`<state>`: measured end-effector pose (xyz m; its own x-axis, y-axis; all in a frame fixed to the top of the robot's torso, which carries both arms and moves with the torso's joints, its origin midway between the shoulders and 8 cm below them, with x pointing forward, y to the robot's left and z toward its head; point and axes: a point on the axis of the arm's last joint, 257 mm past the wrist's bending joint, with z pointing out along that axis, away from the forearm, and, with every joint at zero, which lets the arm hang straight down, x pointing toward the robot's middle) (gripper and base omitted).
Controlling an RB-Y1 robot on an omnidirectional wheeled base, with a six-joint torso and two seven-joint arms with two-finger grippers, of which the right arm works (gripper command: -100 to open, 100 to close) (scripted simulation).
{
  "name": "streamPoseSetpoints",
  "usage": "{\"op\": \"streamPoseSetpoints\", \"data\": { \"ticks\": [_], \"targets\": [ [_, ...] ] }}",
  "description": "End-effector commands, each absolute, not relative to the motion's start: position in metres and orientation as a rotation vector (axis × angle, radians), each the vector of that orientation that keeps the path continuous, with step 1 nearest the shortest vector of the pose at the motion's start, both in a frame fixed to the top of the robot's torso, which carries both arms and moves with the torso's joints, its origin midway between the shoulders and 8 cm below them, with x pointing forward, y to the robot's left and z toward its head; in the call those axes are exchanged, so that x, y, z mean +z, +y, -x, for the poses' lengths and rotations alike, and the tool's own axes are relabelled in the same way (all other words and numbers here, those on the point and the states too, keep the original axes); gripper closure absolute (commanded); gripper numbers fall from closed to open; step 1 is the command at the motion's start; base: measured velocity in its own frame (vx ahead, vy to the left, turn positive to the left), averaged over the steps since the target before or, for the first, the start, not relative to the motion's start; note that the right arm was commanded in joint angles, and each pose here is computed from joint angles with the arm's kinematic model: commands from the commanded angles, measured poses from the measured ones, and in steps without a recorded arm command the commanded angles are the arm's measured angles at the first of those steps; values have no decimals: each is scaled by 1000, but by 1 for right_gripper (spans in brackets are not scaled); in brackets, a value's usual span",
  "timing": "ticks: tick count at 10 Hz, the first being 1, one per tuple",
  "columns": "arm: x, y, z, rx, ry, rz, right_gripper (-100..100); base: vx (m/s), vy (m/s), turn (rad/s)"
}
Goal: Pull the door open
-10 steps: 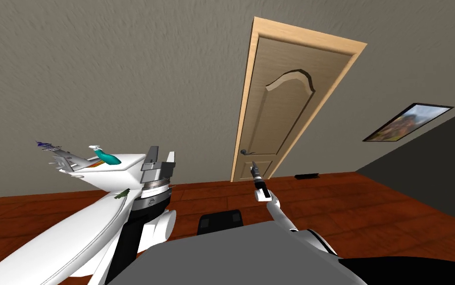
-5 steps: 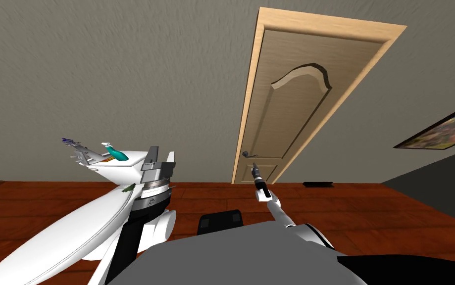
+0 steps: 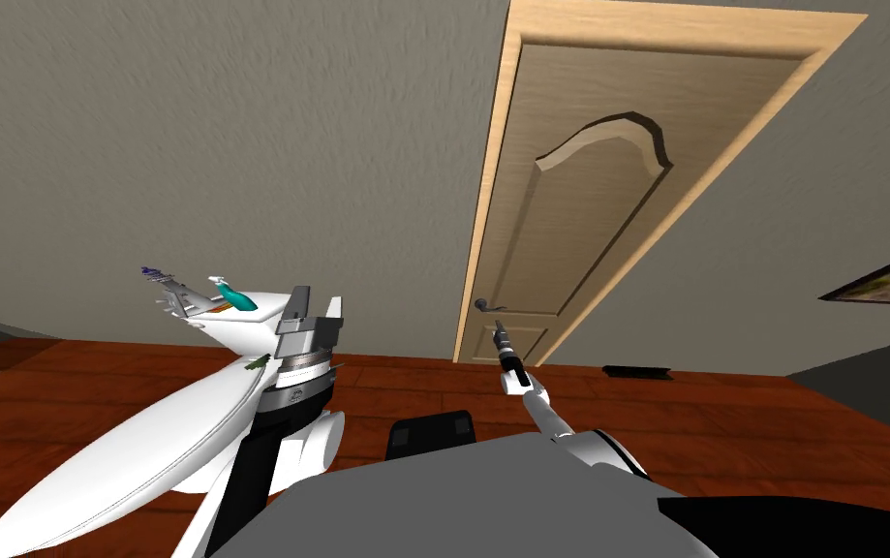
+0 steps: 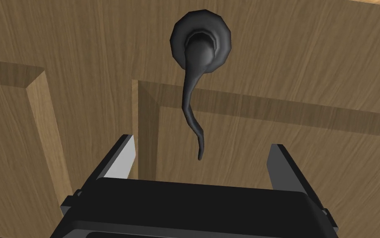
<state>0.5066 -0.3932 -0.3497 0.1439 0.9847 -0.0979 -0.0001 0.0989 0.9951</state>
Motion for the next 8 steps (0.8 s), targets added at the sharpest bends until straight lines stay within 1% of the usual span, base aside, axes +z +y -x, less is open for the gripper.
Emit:
{"op": "streamPoseSetpoints", "data": {
  "ticks": [1, 2, 5, 8],
  "targets": [
    [-351, -405, -501, 1024, 1132, -1205, -100, 136, -18, 96],
    [-351, -405, -501, 1024, 1132, -1205, -100, 158, -14, 67],
    [-354, -443, -481, 989, 1099, -1229, -100, 202, 10, 153],
    [-355, -474, -463, 959, 1070, -1246, -100, 206, -16, 125]
  ]
}}
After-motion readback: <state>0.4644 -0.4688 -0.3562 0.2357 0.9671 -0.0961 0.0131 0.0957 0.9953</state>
